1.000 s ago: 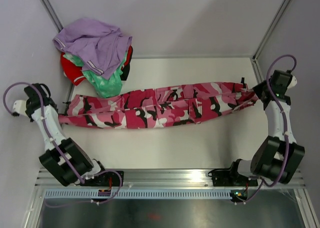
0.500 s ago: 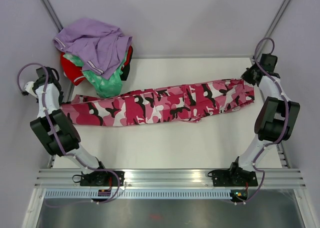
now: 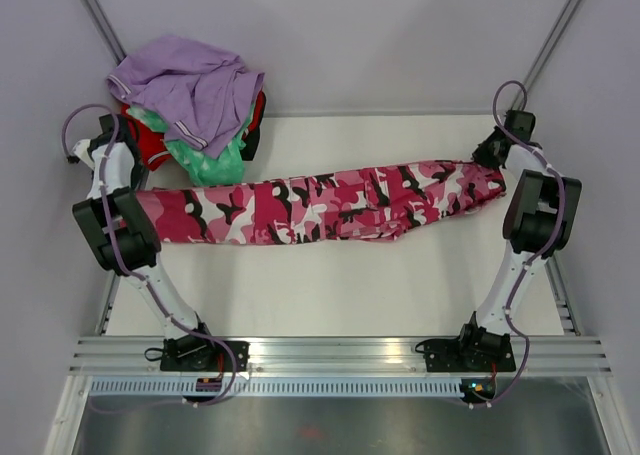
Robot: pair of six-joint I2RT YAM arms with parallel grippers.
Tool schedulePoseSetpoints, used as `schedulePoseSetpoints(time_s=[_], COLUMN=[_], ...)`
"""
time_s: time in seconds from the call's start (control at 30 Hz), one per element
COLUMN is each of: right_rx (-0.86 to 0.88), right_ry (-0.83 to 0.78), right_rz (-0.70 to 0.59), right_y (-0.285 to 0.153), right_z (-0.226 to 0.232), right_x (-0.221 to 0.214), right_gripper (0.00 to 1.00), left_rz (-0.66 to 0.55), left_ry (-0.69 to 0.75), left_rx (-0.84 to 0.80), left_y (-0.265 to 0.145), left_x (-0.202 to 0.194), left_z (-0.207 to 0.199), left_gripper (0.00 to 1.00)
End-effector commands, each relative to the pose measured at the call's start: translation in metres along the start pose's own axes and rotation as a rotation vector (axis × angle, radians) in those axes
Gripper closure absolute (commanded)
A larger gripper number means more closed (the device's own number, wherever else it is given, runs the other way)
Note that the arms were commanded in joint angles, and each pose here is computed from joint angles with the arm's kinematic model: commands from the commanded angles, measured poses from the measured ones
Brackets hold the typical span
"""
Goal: Fold and stack the trousers
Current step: Fold the trousers
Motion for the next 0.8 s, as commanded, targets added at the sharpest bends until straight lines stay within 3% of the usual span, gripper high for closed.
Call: schedulePoseSetpoints(time_s=[0.0,0.33,0.43,0.47,0.53,0.57,0.67,0.77], right_rx=[-0.047,-0.04,-0.034,-0.032,0.0,0.012,0.075,0.126], right_ry=[-0.051,-0.102,-0.128,-0.135,-0.161,-0.173,-0.221,-0.255], right_rz=[-0.163,-0.121,-0.114,-0.112,-0.13,-0.134,-0.188,-0.233], right_y=[0.007,0.034,0.03,0.027,0.011,0.003,-0.035,-0.076], right_z=[-0.007,-0.003,-0.001,0.0,0.01,0.014,0.033,0.049], right_x=[0.048,0.029,0.029,0.03,0.039,0.042,0.062,0.07], right_gripper=[1.0,1.0,0.78,0.51,0.27,0.13,0.02,0.02], left_rz=[-0.179,-0.129,-0.102,-0.097,-0.088,-0.08,-0.07,-0.092], left_ry=[-0.048,0.028,0.078,0.09,0.111,0.113,0.139,0.145], left_rx=[-0.032,-0.004,-0.001,-0.008,-0.019,-0.048,-0.134,-0.288], left_y=[-0.005,0.02,0.024,0.021,0.013,0.001,-0.02,-0.063], left_x=[0.042,0.005,-0.001,0.0,0.003,0.006,0.012,0.031], left_z=[-0.032,-0.05,-0.049,-0.048,-0.046,-0.044,-0.042,-0.04], left_gripper=[0.98,0.98,0.74,0.5,0.26,0.22,0.11,0.09])
Point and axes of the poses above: each gripper's point midway between its finger pads, its own y axis out along the fingers, its own z axis along the line the jaws close on, x = y × z, the point moved 3 cm from there along -y, back along the fingers, and after that the axes turned 9 degrees about -y, right-handed, at the moved point
